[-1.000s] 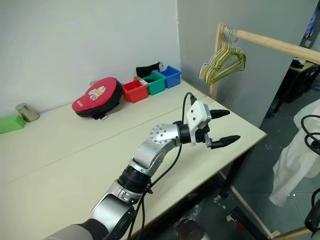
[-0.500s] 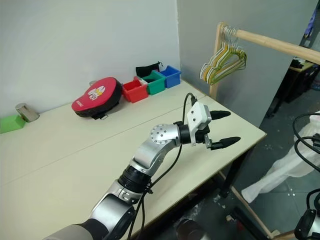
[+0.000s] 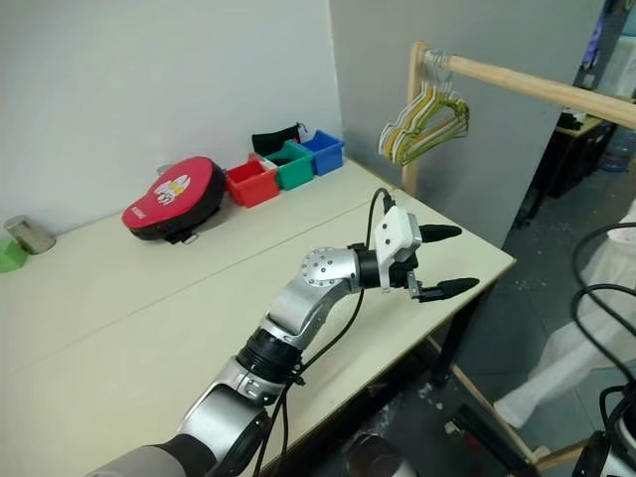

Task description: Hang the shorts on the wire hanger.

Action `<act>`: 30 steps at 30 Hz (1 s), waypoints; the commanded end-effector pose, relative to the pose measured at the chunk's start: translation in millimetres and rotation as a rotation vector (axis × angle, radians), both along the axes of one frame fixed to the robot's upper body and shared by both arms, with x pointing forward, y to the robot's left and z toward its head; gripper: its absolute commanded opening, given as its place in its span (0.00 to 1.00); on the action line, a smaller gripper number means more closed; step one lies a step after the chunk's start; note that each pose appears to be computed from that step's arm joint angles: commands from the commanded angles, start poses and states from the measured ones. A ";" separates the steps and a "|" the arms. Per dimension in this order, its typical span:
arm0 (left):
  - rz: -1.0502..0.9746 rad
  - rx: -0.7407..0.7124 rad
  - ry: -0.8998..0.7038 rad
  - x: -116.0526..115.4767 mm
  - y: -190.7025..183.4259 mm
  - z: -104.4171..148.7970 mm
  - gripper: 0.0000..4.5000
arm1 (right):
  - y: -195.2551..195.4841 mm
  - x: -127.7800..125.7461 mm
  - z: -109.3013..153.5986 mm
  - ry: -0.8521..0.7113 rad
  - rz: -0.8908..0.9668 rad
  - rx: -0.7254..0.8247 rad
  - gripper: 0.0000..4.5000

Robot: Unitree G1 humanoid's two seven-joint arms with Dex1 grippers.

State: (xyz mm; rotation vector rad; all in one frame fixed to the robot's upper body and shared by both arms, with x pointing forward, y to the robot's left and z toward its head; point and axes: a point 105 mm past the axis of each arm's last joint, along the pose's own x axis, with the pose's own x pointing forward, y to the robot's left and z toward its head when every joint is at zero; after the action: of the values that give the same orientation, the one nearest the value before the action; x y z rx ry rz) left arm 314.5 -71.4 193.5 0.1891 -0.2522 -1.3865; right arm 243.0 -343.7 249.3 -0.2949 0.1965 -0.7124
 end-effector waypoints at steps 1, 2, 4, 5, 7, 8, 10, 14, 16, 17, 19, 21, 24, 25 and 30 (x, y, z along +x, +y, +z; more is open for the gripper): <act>0.091 -0.038 -0.001 12.6 22.0 12.4 1.00 | 38.2 10.1 1.1 -0.013 0.097 -0.090 0.99; 0.103 -0.031 0.004 14.4 27.1 10.3 1.00 | 43.9 13.3 -2.9 -0.008 0.109 -0.084 0.99; 0.126 -0.006 0.009 15.7 36.4 5.1 1.00 | 50.7 17.7 -10.5 -0.002 0.116 -0.060 0.99; 0.137 0.000 0.010 16.1 41.2 3.8 1.00 | 53.3 19.8 -11.8 0.000 0.118 -0.059 0.99; 0.176 0.001 0.022 17.7 50.9 2.0 1.00 | 62.3 28.3 -11.3 0.014 0.156 -0.070 0.99; 0.212 -0.005 0.029 19.9 56.9 1.2 1.00 | 68.8 33.8 -11.9 0.018 0.183 -0.061 0.99; 0.291 -0.015 0.044 26.4 70.5 -0.6 1.00 | 84.9 45.6 -15.4 0.022 0.244 -0.026 0.99; 0.561 -0.001 0.051 48.1 107.8 -13.2 1.00 | 133.8 79.3 -27.8 0.011 0.489 -0.002 0.99; 0.699 -0.015 0.064 55.8 128.7 -17.5 1.00 | 154.7 92.3 -35.5 -0.017 0.577 0.054 0.99; 0.765 -0.029 0.077 58.5 139.4 -19.0 1.00 | 164.7 97.8 -38.8 -0.030 0.617 0.082 0.99; 0.868 -0.053 0.105 60.0 155.8 -22.1 1.00 | 180.0 105.2 -44.0 -0.048 0.683 0.115 0.99; 0.968 -0.060 0.140 59.4 173.7 -28.5 1.00 | 195.9 111.3 -50.4 -0.057 0.745 0.144 0.99; 1.097 -0.050 0.199 53.0 197.2 -42.3 1.00 | 215.4 118.9 -62.9 -0.059 0.809 0.190 0.99; 1.151 -0.046 0.212 49.8 208.4 -46.5 1.00 | 225.0 123.0 -68.6 -0.053 0.833 0.194 0.99; 1.351 -0.060 0.244 31.8 240.5 -58.8 1.00 | 242.1 135.5 -98.9 -0.010 0.856 0.275 0.99</act>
State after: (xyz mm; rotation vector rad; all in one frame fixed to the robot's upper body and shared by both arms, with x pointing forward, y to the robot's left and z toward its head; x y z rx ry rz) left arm 348.5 161.1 116.0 0.0828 0.1291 -0.1152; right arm 374.6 -107.7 145.4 -0.1151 0.1776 0.1440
